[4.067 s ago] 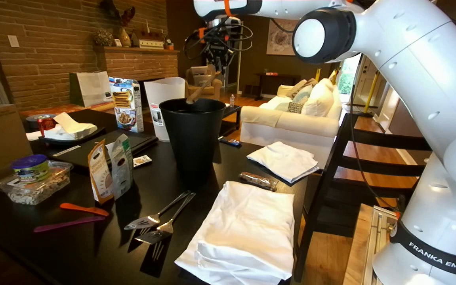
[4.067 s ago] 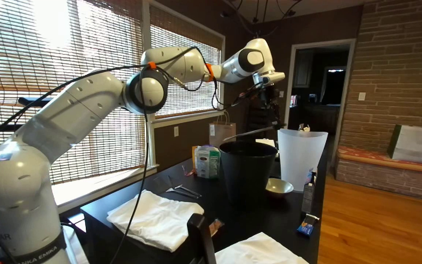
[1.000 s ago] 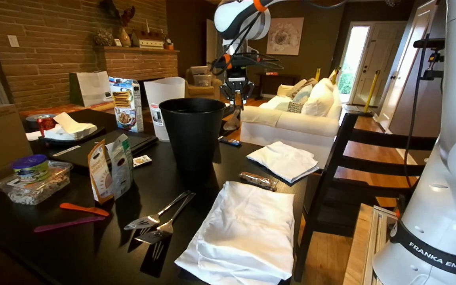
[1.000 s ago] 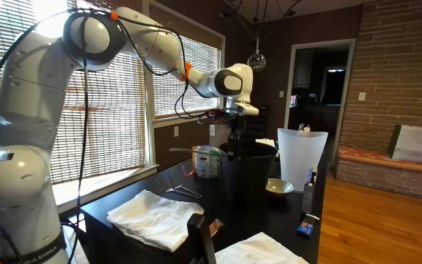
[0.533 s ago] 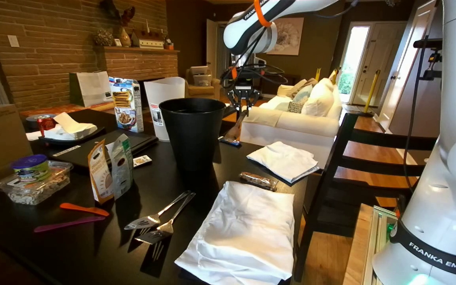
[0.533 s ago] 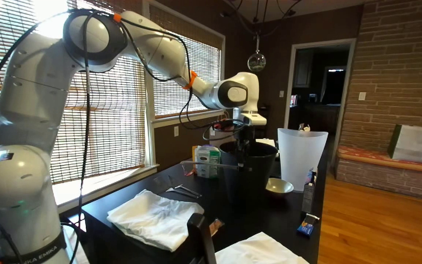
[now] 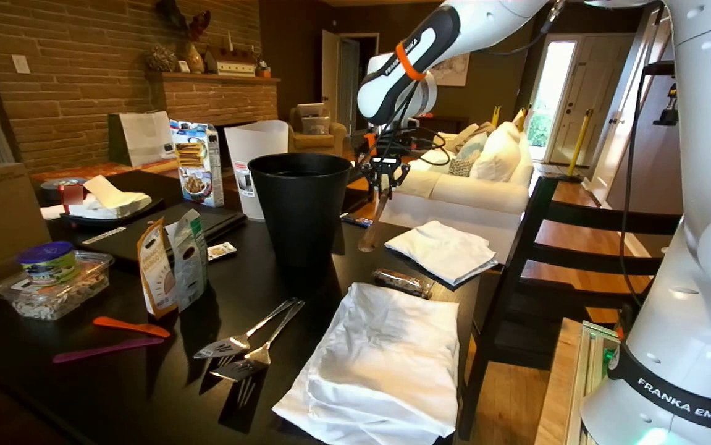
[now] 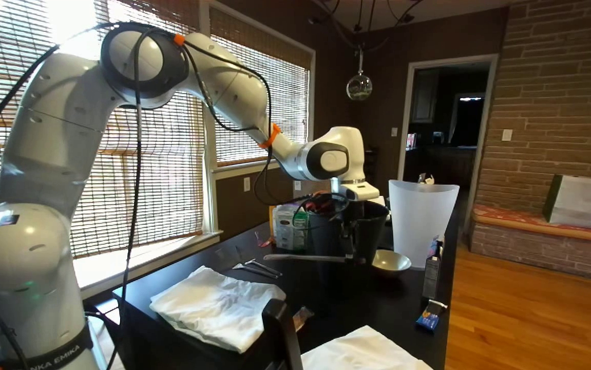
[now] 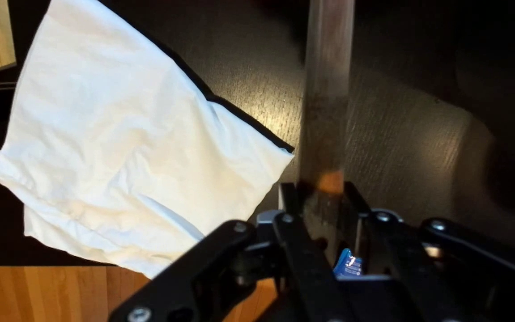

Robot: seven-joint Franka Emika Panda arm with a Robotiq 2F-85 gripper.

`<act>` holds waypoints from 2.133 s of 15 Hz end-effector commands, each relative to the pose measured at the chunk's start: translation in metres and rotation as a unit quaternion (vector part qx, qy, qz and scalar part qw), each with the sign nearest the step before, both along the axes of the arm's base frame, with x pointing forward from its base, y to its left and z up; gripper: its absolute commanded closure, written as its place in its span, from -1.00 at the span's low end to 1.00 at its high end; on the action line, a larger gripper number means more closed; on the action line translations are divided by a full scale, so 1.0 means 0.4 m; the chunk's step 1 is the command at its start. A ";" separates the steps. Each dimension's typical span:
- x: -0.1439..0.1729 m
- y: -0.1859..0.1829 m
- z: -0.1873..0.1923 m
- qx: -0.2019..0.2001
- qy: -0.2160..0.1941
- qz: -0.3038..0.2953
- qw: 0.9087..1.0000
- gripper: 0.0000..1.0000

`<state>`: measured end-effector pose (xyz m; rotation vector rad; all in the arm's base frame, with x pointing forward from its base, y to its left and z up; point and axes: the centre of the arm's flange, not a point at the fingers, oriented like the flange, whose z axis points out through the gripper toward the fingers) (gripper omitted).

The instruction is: Pick up the wooden spoon from the black bucket and place it on the table

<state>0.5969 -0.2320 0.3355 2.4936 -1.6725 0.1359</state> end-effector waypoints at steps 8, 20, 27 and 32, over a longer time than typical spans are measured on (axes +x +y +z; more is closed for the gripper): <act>0.012 -0.042 -0.217 -0.061 0.009 -0.073 0.995 0.87; 0.077 -0.064 -0.312 -0.071 0.002 -0.173 0.982 0.86; 0.082 -0.072 -0.356 -0.081 0.006 -0.181 0.980 0.86; 0.078 -0.081 -0.369 -0.081 0.010 -0.177 0.981 0.84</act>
